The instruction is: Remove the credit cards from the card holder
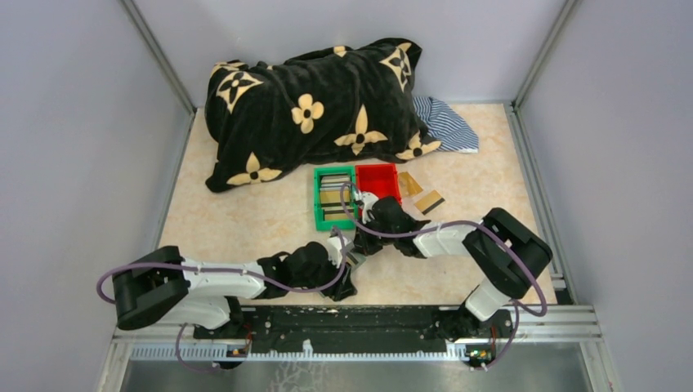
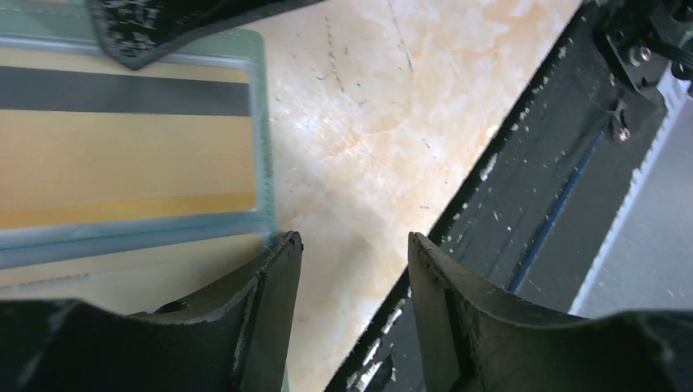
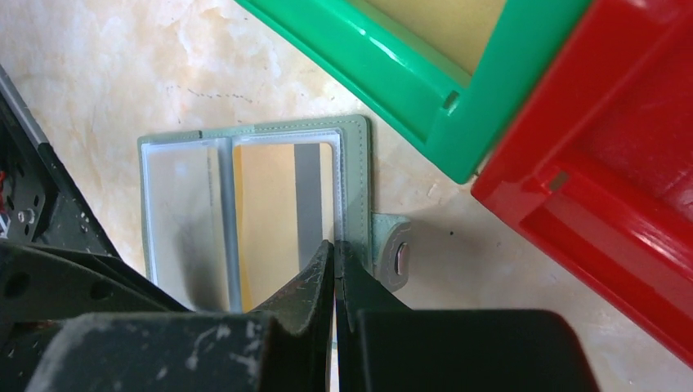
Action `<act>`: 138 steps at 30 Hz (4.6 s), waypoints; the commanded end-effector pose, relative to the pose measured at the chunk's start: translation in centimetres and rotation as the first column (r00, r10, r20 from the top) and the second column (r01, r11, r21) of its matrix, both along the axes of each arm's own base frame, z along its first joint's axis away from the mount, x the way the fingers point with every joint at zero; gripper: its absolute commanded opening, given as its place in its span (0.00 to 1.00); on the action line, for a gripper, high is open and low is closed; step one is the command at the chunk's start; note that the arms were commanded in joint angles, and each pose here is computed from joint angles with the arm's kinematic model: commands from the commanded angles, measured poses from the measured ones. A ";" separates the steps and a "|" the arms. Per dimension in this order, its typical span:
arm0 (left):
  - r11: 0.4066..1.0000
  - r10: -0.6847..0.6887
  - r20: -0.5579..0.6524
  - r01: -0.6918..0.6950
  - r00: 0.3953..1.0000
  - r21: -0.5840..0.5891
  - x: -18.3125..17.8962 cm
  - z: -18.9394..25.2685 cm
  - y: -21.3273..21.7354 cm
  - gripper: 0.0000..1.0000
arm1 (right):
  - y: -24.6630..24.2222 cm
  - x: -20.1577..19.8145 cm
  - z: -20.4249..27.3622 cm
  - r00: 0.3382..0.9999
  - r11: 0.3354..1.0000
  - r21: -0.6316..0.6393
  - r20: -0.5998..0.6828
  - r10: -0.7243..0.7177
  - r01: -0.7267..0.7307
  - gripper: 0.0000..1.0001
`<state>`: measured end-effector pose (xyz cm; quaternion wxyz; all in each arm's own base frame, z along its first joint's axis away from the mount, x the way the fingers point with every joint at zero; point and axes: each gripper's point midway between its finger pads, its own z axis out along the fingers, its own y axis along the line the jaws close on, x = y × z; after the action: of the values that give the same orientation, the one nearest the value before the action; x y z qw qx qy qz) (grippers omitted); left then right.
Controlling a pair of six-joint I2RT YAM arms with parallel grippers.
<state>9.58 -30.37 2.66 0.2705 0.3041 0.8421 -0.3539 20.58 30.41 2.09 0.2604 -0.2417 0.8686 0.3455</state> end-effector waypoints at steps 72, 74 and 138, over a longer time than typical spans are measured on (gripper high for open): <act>0.854 0.188 -0.339 -0.324 0.922 -0.408 6.3 5.3 -0.3 0.45 | -6.0 -3.8 -3.7 0.994 0.984 -0.175 -0.093 -0.062 0.045 0.00; 0.847 0.202 -0.343 -0.339 0.917 -0.409 6.5 5.1 -0.1 0.45 | -6.0 -3.8 -3.7 0.994 0.983 -0.176 -0.093 -0.061 0.044 0.00; 0.783 0.605 -0.167 -0.620 0.778 -0.051 9.6 3.2 7.5 0.54 | -1.1 0.0 4.7 0.995 0.958 -0.286 0.100 0.006 0.023 0.81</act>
<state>19.71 -23.67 6.73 0.3280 -0.0206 0.8903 -0.3152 19.35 29.00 7.73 0.2760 -0.2770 0.8871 0.2451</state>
